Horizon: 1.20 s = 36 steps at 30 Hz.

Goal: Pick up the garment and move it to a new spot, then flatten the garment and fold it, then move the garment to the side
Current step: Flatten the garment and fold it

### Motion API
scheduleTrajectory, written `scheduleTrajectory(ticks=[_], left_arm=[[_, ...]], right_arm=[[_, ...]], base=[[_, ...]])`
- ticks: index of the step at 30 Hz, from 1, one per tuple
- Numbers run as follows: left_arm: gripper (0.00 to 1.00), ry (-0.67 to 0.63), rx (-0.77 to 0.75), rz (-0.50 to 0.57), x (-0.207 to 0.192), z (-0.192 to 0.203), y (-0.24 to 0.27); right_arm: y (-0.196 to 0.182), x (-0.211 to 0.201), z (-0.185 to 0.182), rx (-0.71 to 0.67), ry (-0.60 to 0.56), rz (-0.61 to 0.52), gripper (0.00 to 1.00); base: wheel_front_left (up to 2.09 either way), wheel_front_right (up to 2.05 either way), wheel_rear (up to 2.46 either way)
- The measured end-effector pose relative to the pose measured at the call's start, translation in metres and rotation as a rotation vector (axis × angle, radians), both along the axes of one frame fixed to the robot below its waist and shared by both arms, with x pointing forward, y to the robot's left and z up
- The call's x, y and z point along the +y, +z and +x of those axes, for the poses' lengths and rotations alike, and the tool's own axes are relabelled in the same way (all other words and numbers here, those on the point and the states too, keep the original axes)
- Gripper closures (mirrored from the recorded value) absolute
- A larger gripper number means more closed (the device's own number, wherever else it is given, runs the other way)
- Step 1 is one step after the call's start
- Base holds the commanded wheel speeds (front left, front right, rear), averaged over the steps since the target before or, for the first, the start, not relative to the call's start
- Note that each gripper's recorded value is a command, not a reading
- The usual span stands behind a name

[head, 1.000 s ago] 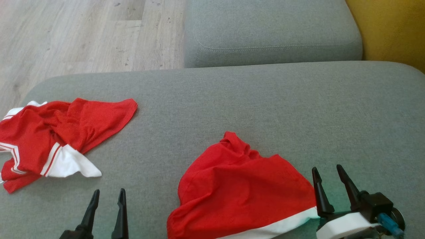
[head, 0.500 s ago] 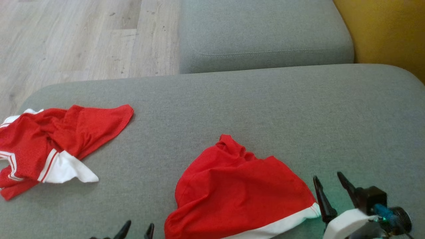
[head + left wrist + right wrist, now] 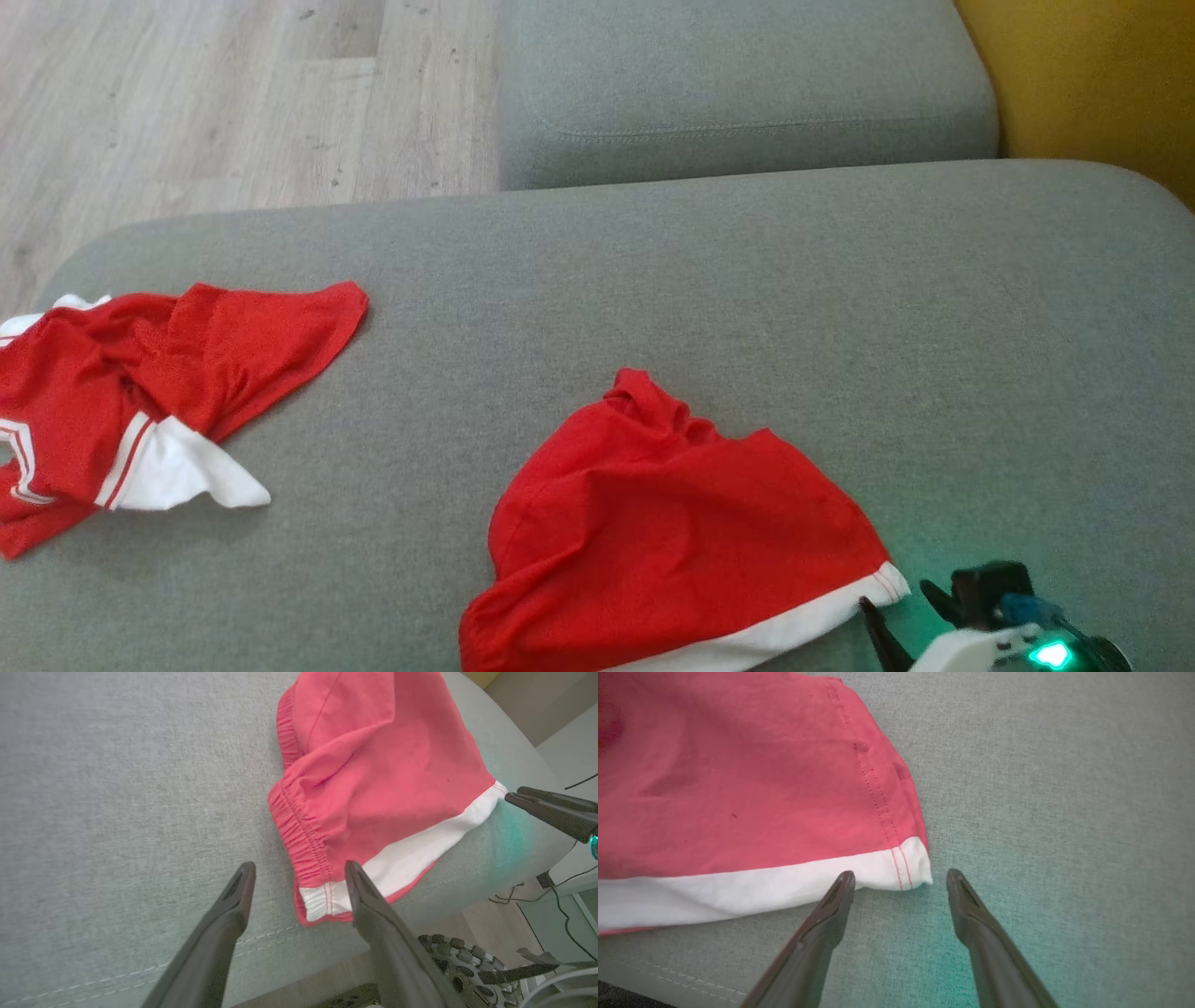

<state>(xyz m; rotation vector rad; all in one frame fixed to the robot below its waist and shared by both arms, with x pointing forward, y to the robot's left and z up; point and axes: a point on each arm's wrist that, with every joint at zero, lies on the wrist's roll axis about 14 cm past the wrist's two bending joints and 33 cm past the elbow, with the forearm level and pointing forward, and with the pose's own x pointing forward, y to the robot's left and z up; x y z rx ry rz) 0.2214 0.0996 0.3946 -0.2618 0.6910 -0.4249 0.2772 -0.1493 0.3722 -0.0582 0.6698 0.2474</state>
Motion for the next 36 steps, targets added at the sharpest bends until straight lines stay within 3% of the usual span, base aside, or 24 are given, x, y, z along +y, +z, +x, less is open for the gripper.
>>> scheduleTrajectory(ticks=[10, 35, 36], left_arm=[[0.0, -0.065, 0.126, -0.011, -0.012, -0.015, -0.02], [0.0, -0.089, 0.18, -0.046, -0.027, -0.006, -0.038], [0.1, -0.089, 0.185, -0.05, -0.028, -0.006, -0.039]], right_arm=[[-0.012, 0.003, 0.013, 0.043, 0.023, -0.047, 0.0], [-0.017, 0.014, 0.021, 0.06, 0.055, -0.038, 0.0], [-0.017, 0.015, 0.021, 0.062, 0.057, -0.036, 0.0]], base=[[0.0, 0.0, 0.0], [0.0, 0.0, 0.0], [0.0, 0.0, 0.0]])
